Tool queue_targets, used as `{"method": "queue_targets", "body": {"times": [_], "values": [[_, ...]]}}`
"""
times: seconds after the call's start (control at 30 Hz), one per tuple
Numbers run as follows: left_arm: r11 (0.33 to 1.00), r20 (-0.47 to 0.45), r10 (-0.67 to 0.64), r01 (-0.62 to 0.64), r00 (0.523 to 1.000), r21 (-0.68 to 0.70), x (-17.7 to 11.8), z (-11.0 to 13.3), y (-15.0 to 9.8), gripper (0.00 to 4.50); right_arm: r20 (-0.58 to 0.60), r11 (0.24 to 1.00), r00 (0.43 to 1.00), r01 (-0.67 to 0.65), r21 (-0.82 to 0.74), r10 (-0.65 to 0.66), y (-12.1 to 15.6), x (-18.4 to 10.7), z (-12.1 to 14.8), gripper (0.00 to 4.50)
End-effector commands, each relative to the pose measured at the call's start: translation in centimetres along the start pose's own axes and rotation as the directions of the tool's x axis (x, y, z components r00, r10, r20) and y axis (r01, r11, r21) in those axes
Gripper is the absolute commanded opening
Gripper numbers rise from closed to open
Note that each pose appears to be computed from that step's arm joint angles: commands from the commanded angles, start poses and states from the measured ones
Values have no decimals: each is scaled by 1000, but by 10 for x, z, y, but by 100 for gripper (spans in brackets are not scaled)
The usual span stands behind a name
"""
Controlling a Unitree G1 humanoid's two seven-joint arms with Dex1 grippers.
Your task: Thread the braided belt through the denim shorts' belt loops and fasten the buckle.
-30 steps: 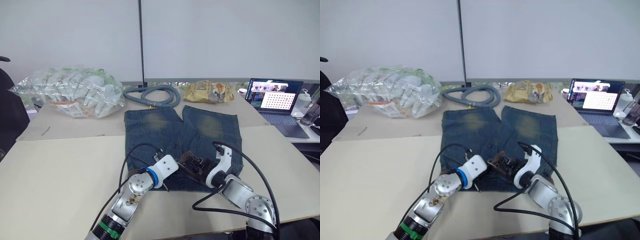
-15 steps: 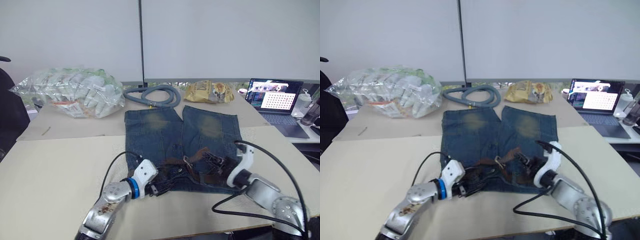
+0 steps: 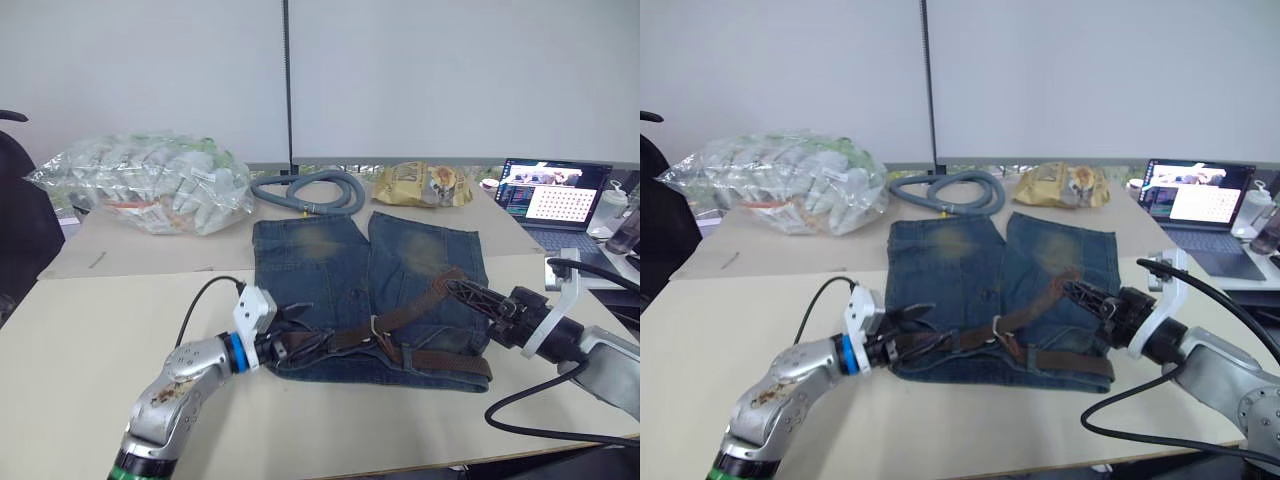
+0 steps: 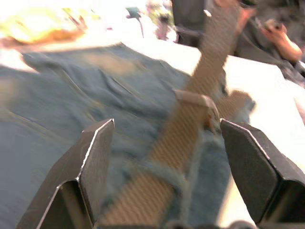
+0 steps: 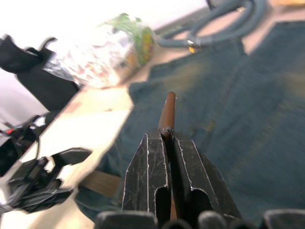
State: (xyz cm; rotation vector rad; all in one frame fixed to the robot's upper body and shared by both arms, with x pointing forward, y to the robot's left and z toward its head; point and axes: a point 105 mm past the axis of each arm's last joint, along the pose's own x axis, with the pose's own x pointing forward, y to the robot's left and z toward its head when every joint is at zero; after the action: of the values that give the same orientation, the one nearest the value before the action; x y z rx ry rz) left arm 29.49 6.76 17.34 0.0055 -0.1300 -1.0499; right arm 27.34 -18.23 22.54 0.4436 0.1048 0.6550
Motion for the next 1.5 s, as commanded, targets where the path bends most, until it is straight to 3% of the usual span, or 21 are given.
{"method": "queue_targets", "body": {"times": [0.03,0.13,0.2,0.33,0.6,0.83,1.0,1.1,1.23,1.37,1.5], "values": [[998,33,-52,53,998,-36,30,2,-21,374,71,1000,997,-21,22,20,18,12,8,0],[992,54,-81,86,995,-87,45,-2,-37,374,105,998,993,47,49,-52,11,14,10,0],[995,53,-90,92,995,-29,61,-4,-44,374,135,994,989,41,100,-55,14,18,11,0],[996,72,48,-53,996,74,87,1,-27,374,135,987,990,25,159,-47,28,32,3,0],[974,114,47,-71,992,213,97,3,-29,374,135,980,989,26,197,-54,38,31,-10,0],[963,181,48,-94,982,252,94,14,-27,148,147,977,987,36,209,-68,35,31,-14,0],[975,188,51,-90,981,204,90,14,-26,3,125,982,991,14,189,-38,40,35,-22,0],[988,185,27,-55,982,144,84,13,-29,0,51,992,997,-62,109,57,46,29,-32,114],[997,214,-29,44,976,-69,66,25,-35,0,10,995,996,-89,-43,90,29,7,-37,248],[985,109,-48,65,993,-162,34,2,-27,0,9,978,991,-129,-163,133,21,10,-41,384],[961,99,-3,31,995,-276,12,2,-12,0,-73,925,977,-213,-316,200,24,22,-55,384]]}}
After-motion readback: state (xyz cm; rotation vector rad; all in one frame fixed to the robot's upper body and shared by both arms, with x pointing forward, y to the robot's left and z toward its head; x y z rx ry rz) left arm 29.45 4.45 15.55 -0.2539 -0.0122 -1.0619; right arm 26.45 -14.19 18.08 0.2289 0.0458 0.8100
